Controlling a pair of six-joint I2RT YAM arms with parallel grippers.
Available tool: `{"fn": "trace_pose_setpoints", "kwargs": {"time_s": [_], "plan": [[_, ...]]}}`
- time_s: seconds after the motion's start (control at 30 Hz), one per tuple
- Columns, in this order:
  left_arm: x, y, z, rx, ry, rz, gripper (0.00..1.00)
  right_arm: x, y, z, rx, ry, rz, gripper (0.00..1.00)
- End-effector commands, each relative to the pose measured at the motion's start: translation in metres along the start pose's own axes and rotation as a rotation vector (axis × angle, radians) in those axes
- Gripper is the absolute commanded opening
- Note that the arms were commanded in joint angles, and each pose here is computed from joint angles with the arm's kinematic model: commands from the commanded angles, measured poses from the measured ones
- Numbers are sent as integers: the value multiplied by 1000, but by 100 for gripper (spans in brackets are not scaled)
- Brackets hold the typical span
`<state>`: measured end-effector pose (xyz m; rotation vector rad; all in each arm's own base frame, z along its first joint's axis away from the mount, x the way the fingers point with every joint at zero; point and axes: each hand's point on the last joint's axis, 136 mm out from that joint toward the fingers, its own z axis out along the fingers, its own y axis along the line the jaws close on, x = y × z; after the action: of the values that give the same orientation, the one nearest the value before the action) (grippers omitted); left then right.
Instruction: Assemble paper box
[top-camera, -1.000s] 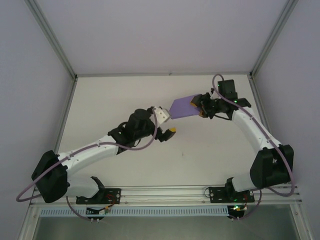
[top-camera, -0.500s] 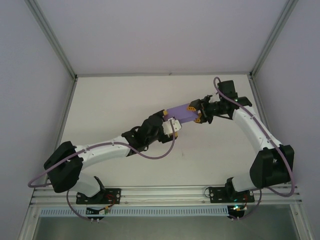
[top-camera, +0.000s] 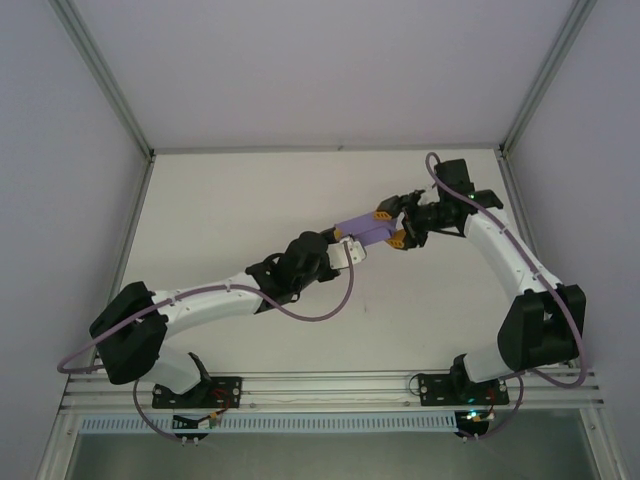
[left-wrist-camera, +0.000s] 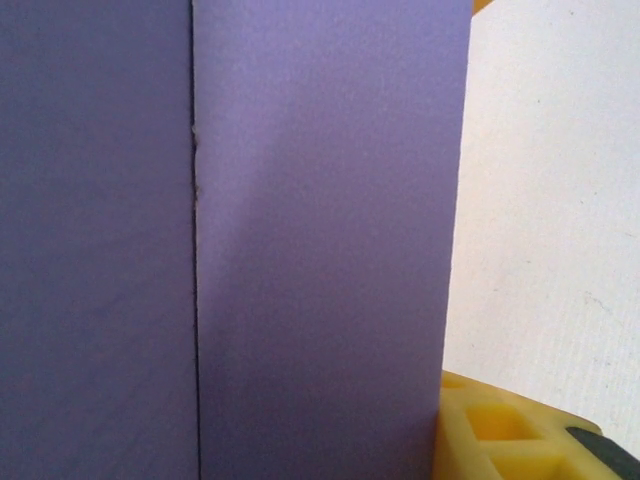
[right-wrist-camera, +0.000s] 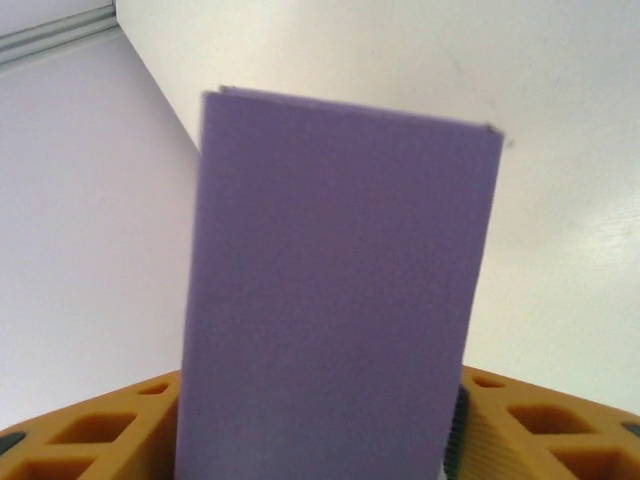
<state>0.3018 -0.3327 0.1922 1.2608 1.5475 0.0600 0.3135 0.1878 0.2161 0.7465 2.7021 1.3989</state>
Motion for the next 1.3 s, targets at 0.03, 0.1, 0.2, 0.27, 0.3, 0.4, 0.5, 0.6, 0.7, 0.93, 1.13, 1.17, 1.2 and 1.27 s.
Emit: {"fn": "trace_pose_setpoints", "kwargs": {"time_s": [0.03, 0.1, 0.2, 0.27, 0.3, 0.4, 0.5, 0.6, 0.7, 0.93, 1.13, 1.17, 1.2, 1.27], "plan": [[-1, 2, -6, 39, 39, -25, 33, -28, 13, -26, 49, -239, -264, 87], [7, -4, -9, 115, 85, -43, 33, -45, 19, -37, 80, -363, -444, 100], [27, -14, -19, 290, 198, -103, 33, -65, 20, -49, 140, -521, -670, 100], [40, -18, -27, 392, 279, -144, 33, -73, 19, -51, 150, -594, -782, 100], [47, -21, -33, 448, 318, -151, 34, -73, 20, -51, 142, -613, -831, 100], [72, -32, -44, 580, 462, -155, 35, -67, 23, -48, 122, -595, -935, 100], [91, -33, -37, 600, 580, -175, 33, -49, 27, -41, 87, -495, -1031, 100], [96, -35, -30, 641, 611, -211, 32, -32, 29, -34, 50, -397, -1099, 100], [91, -38, -22, 689, 554, -236, 33, -23, 24, -27, 27, -339, -1139, 99], [100, -53, -13, 775, 582, -245, 37, -6, 7, 0, 88, -207, -1253, 87], [113, -60, -6, 792, 648, -253, 38, -3, -11, 29, 184, -92, -1286, 73], [113, -60, -6, 793, 647, -256, 38, -2, -13, 33, 193, -73, -1294, 70], [112, -60, -7, 796, 643, -257, 38, -1, -16, 35, 204, -58, -1300, 69], [111, -60, -8, 798, 638, -256, 39, -2, -20, 40, 229, -43, -1309, 58]]}}
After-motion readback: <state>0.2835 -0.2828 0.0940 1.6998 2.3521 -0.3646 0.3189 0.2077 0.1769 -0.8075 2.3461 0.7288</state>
